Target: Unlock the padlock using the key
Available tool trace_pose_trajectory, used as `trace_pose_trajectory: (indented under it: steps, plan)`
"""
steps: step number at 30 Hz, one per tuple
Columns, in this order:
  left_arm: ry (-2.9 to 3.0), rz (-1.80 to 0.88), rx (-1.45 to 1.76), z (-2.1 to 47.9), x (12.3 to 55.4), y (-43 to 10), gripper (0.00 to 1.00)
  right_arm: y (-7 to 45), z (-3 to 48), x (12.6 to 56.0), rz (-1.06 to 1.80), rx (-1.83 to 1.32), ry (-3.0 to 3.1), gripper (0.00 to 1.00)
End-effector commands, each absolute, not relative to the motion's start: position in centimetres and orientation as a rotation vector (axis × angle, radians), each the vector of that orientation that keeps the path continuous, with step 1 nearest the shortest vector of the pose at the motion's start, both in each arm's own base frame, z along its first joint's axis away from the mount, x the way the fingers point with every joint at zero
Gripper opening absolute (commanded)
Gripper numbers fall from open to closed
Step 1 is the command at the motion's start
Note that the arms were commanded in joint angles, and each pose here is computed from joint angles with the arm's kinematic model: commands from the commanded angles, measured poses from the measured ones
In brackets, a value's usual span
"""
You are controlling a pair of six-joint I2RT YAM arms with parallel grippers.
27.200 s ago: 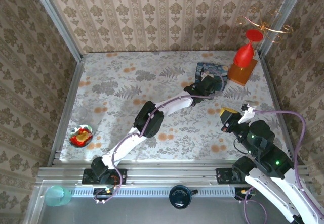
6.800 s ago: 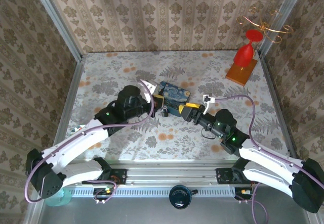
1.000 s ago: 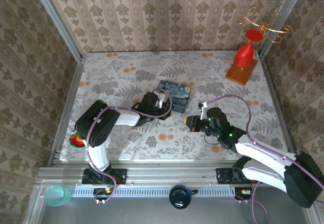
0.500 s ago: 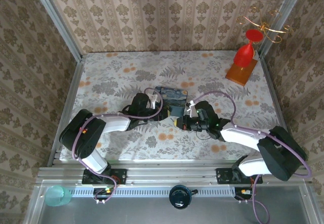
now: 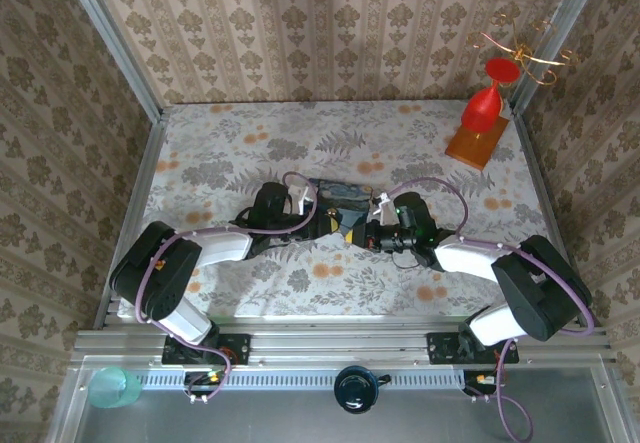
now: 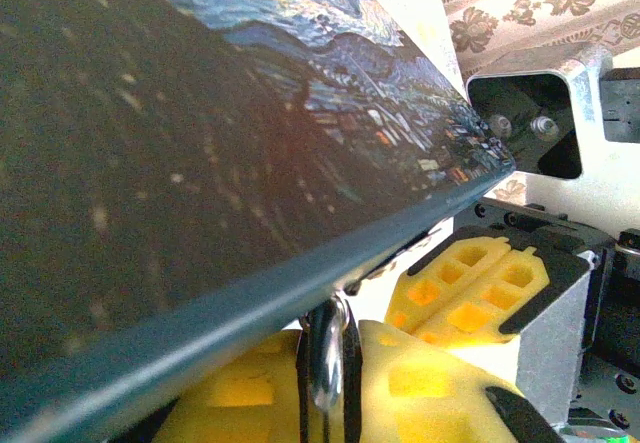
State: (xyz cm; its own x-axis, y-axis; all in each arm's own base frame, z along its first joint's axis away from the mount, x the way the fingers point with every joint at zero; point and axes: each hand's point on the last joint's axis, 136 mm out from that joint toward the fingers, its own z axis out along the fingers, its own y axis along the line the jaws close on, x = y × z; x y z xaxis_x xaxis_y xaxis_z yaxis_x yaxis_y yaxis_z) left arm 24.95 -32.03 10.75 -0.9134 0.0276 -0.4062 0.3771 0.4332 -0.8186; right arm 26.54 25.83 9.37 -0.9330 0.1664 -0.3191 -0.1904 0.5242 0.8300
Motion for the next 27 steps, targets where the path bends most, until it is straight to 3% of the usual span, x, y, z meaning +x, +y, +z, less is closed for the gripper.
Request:
trace_pose_trajectory:
  steps: [1,27]
  plan:
    - [2.209,-1.589,0.432,14.5,24.7,-32.8,0.05,26.2,10.3,26.1,1.470,-0.070,2.359,0.00]
    - [2.094,-1.714,0.388,16.4,25.2,-33.9,0.00,25.7,11.3,26.6,1.617,0.008,2.263,0.00]
